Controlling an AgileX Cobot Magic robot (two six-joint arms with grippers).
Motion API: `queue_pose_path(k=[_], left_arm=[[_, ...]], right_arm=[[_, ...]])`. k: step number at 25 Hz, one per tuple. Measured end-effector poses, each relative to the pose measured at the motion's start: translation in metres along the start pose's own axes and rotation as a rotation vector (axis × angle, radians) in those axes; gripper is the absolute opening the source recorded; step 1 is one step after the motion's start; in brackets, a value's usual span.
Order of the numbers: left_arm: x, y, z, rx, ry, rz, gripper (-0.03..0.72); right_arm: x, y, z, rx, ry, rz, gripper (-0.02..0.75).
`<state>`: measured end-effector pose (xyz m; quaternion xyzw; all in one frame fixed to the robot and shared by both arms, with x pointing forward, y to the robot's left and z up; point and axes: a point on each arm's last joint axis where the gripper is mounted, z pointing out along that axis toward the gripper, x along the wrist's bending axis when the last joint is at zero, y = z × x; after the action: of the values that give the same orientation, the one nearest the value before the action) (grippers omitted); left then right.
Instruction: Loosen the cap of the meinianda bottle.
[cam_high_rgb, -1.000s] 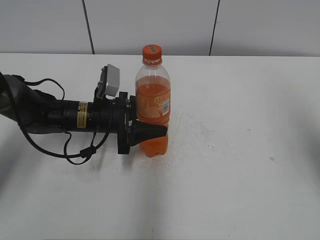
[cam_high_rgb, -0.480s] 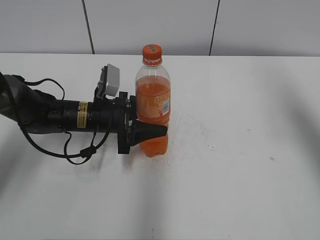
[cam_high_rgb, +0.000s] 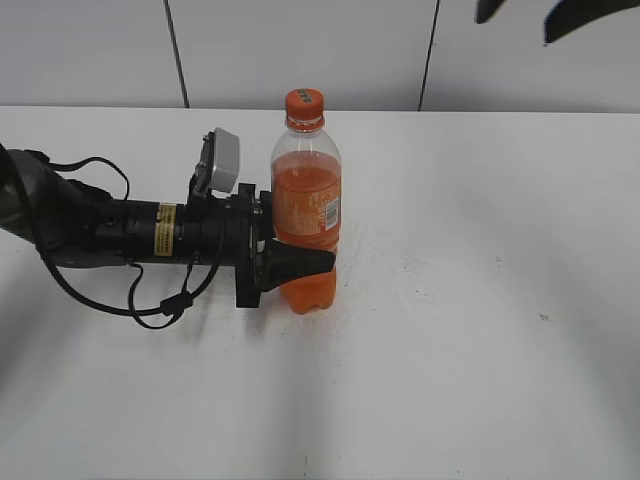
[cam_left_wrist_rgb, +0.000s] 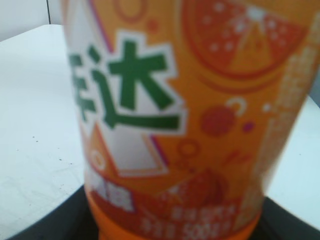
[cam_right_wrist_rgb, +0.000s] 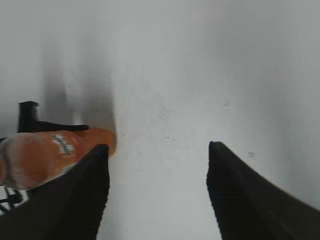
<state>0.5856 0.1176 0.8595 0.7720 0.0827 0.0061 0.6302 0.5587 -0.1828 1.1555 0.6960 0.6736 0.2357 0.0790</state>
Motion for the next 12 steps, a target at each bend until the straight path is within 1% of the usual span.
queue_pose_path(k=[5,8,12], left_arm=[[0.0,0.0,0.0,0.0,0.0,0.0,0.4],[0.0,0.0,0.0,0.0,0.0,0.0,0.4],[0.0,0.0,0.0,0.0,0.0,0.0,0.4]], right_arm=[[0.059,-0.001,0.012,0.011,0.076,-0.025,0.463],[0.087,-0.005,0.024,0.032,0.104,-0.052,0.463],[0.114,-0.01,0.038,0.053,0.127,-0.087,0.463]])
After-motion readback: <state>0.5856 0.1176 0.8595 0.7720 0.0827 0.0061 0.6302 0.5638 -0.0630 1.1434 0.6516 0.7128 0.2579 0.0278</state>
